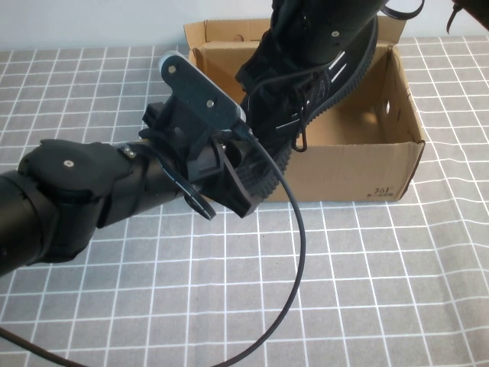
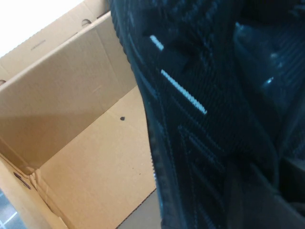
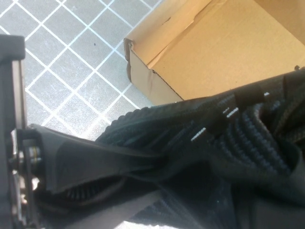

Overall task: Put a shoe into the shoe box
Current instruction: Hand over the shoe, then place the shoe in the shoe box

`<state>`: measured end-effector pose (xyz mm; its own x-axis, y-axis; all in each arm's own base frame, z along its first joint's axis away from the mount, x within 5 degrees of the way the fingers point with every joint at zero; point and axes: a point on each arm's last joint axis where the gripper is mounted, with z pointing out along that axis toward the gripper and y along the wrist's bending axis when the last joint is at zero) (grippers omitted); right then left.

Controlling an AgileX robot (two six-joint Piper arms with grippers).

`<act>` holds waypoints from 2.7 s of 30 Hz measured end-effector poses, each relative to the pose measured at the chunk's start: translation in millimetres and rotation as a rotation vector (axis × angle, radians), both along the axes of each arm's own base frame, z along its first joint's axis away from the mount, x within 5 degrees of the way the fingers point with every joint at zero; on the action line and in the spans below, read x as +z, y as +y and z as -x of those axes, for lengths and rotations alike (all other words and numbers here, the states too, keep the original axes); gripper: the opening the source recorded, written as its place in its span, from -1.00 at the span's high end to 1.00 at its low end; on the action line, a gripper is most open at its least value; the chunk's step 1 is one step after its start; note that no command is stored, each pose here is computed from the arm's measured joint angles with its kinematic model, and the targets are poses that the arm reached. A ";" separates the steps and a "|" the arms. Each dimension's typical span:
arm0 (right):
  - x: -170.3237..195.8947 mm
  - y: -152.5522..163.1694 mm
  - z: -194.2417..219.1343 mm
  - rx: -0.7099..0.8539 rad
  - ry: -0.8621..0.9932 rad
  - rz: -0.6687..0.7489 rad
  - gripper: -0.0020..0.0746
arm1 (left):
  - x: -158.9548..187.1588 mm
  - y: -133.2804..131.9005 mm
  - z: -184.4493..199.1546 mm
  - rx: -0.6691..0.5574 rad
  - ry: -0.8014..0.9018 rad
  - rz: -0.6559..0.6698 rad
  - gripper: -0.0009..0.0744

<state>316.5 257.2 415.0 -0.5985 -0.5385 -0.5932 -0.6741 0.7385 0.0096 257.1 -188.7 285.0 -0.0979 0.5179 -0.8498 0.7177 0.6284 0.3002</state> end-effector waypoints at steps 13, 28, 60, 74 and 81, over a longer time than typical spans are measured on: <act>4.9 4.0 2.7 0.019 0.007 -0.063 0.53 | -8.7 -0.6 -4.0 0.009 0.002 -0.034 0.86; 31.8 -15.4 12.5 -0.021 -0.114 -0.038 0.44 | -8.9 -1.6 -4.4 -0.027 -0.033 -0.080 0.90; 46.9 -156.0 153.3 -0.342 -0.181 -0.020 0.99 | 59.1 -6.4 -109.9 -0.192 -0.142 0.045 0.91; 20.9 -215.9 226.8 -0.467 -0.185 -0.160 0.99 | 12.2 -15.9 -173.7 -0.285 -0.082 -0.124 0.91; 12.2 -220.1 232.1 -0.486 -0.168 -0.164 0.99 | -12.9 -17.2 -192.2 -0.213 -0.045 -0.114 0.91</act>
<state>84.5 37.0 427.2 -0.6450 -0.1158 -0.7554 -0.2577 0.9635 0.0724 449.3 -205.9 272.1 0.0607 0.6158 -0.7856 0.8148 0.4240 0.3953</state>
